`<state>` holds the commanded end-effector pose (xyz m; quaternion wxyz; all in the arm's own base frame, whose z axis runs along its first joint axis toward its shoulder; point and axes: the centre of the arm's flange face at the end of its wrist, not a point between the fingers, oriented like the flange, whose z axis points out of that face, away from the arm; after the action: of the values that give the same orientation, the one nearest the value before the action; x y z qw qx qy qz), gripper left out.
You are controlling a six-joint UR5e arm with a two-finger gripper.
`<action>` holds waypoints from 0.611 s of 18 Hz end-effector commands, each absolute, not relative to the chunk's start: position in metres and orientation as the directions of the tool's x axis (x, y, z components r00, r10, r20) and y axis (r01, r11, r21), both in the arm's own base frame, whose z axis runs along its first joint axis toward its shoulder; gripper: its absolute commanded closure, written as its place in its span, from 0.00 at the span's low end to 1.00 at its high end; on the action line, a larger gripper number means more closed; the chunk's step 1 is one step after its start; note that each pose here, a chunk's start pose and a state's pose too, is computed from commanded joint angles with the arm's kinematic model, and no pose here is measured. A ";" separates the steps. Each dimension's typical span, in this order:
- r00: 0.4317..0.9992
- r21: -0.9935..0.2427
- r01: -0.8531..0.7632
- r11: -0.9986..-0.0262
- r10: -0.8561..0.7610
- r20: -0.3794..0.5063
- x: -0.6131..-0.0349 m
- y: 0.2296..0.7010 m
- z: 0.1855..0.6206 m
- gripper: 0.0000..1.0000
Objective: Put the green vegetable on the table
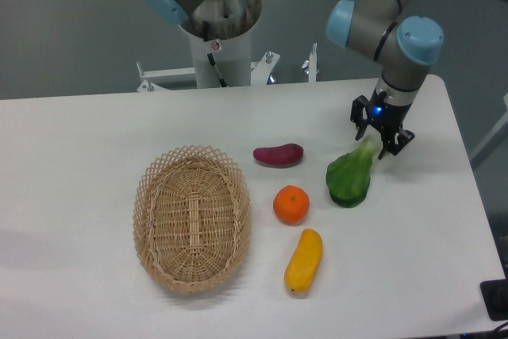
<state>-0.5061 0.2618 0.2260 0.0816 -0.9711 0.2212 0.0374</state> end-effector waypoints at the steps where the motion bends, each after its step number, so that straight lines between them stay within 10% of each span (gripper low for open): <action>1: 0.897 -0.137 -0.437 -0.889 -0.420 -0.135 -0.511 0.263 0.237 0.00; 11: 0.876 -0.163 -0.400 -0.902 -0.324 -0.357 -0.532 0.280 0.360 0.00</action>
<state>-0.5319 0.2802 0.3598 0.1168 -0.9615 0.1881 0.1627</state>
